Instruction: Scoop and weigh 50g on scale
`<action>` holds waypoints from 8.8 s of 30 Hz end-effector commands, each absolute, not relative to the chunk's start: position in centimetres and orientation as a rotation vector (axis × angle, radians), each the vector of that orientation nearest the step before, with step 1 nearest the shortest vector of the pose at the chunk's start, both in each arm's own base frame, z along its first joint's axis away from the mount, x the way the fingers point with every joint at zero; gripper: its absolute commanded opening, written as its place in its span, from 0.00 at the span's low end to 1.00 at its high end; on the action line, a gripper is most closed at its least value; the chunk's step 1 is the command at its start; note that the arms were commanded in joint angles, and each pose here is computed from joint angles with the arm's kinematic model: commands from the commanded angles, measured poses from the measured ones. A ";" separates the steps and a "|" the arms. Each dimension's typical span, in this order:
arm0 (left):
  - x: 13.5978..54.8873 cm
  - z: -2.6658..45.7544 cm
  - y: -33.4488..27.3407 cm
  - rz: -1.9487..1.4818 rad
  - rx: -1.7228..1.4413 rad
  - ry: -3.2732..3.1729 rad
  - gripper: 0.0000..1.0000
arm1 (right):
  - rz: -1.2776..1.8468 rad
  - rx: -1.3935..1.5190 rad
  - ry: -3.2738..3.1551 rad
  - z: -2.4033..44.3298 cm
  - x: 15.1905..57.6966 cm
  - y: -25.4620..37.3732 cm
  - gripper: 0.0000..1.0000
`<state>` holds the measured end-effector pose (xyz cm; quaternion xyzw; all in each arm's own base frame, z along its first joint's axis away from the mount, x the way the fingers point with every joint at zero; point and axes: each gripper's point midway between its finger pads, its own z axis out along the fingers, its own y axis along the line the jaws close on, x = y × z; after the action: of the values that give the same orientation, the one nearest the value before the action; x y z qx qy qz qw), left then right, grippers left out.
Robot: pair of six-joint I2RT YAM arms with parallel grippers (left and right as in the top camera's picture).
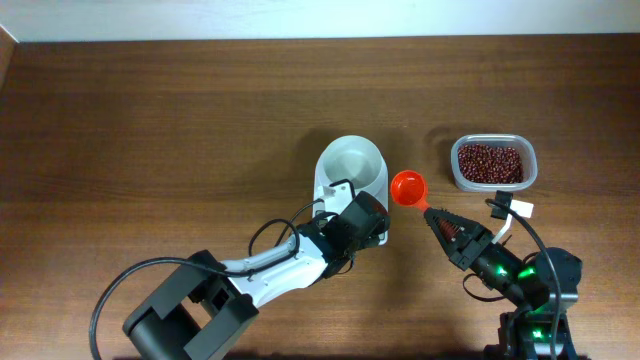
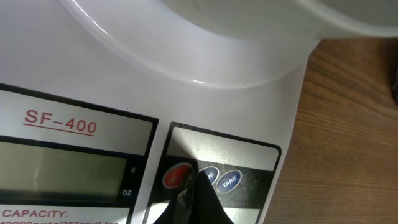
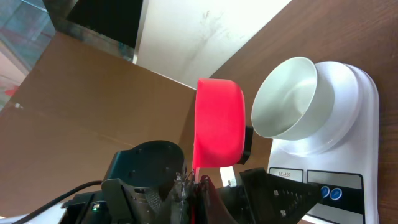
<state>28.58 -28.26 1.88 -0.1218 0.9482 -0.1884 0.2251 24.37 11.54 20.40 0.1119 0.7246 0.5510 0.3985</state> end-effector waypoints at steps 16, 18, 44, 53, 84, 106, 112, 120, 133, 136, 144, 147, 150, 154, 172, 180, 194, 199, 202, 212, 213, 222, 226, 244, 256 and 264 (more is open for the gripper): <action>26.7 17.7 -16.0 -0.084 -0.117 2.283 0.89 | 1.393 0.264 1.826 20.8 24.3 11.5 0.04; 26.7 17.7 -15.9 -0.082 -0.116 2.285 0.99 | 1.389 0.269 1.824 20.8 24.4 11.4 0.04; 28.8 3.3 -28.1 -0.399 0.066 2.575 0.00 | 1.342 0.447 1.918 17.0 26.9 10.4 0.04; 29.1 2.4 -28.4 -0.403 0.050 2.576 0.00 | 1.342 0.446 1.918 17.0 26.9 10.4 0.04; 29.2 0.2 -26.2 -0.351 -0.220 2.634 0.00 | 1.341 0.448 1.919 16.9 26.9 10.4 0.04; 27.5 -0.5 -27.9 -0.434 -0.166 2.701 0.00 | 1.356 0.479 1.963 15.7 27.1 10.5 0.04; 27.1 -0.7 -28.0 -0.449 -0.157 2.723 0.00 | 1.356 0.479 1.963 15.7 27.0 10.5 0.04; 27.7 1.6 -27.7 -0.472 -0.100 2.697 0.00 | 1.354 0.481 1.962 15.7 27.1 10.5 0.04; 27.4 18.6 -14.4 -0.237 0.024 2.362 0.99 | 1.300 0.526 1.946 15.5 27.7 9.7 0.04; 26.7 17.6 -14.0 -0.206 0.036 2.414 0.99 | 1.300 0.526 1.946 15.5 27.7 9.7 0.04; 26.8 17.8 -13.8 -0.106 0.252 2.392 0.99 | 1.370 0.611 1.947 15.5 27.5 9.9 0.04; 26.9 19.2 -15.2 -0.231 0.402 2.372 0.99 | 1.410 0.578 1.962 15.7 27.1 10.5 0.04; 26.9 21.8 -15.7 -0.358 0.656 2.295 0.99 | 1.433 0.558 1.970 15.8 26.8 10.8 0.04; 27.7 24.7 -12.8 -0.319 0.612 2.282 0.99 | 1.444 0.549 1.974 15.8 26.7 11.0 0.04; 23.8 25.3 -14.5 -0.347 1.193 2.107 0.99 | 1.506 0.496 1.995 16.1 25.8 11.8 0.04; 23.7 25.3 -14.6 -0.348 1.193 2.108 0.99 | 1.506 0.496 1.996 16.1 25.8 11.8 0.04; 23.3 25.6 -15.3 -0.426 1.180 2.100 0.99 | 1.507 0.496 1.996 16.1 25.8 11.8 0.04; 23.3 25.6 -15.3 -0.429 1.175 2.103 0.99 | 1.507 0.499 1.998 16.0 25.8 11.8 0.04; 23.3 25.6 -15.3 -0.435 1.160 2.114 0.99 | 1.507 0.499 1.998 16.0 25.8 11.8 0.04; 23.4 25.2 -15.4 -0.439 1.164 2.129 0.99 | 1.519 0.641 2.112 13.3 24.7 11.9 0.04; 23.4 25.2 -15.4 -0.440 1.164 2.130 0.99 | 1.520 0.657 2.124 13.1 24.6 11.9 0.04; 23.4 25.2 -15.4 -0.440 1.164 2.129 0.99 | 1.487 0.447 2.128 13.4 24.0 12.4 0.04; 23.4 25.2 -15.4 -0.440 1.164 2.130 0.99 | 1.475 0.400 2.093 14.1 24.4 12.4 0.04; 25.3 23.4 -14.5 -0.424 1.127 2.214 0.99 | 1.474 0.390 2.084 14.3 24.5 12.4 0.04; 24.5 24.3 -14.0 -0.388 1.171 2.221 0.99 | 1.485 0.381 2.086 14.4 24.4 12.5 0.04; 24.0 24.8 -13.9 -0.380 1.222 2.201 0.99 | 1.485 0.380 2.085 14.4 24.4 12.5 0.04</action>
<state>23.81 -13.90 24.19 0.4496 0.8344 -0.1469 0.2830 24.36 12.50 14.00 0.1543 0.7763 0.5501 0.2663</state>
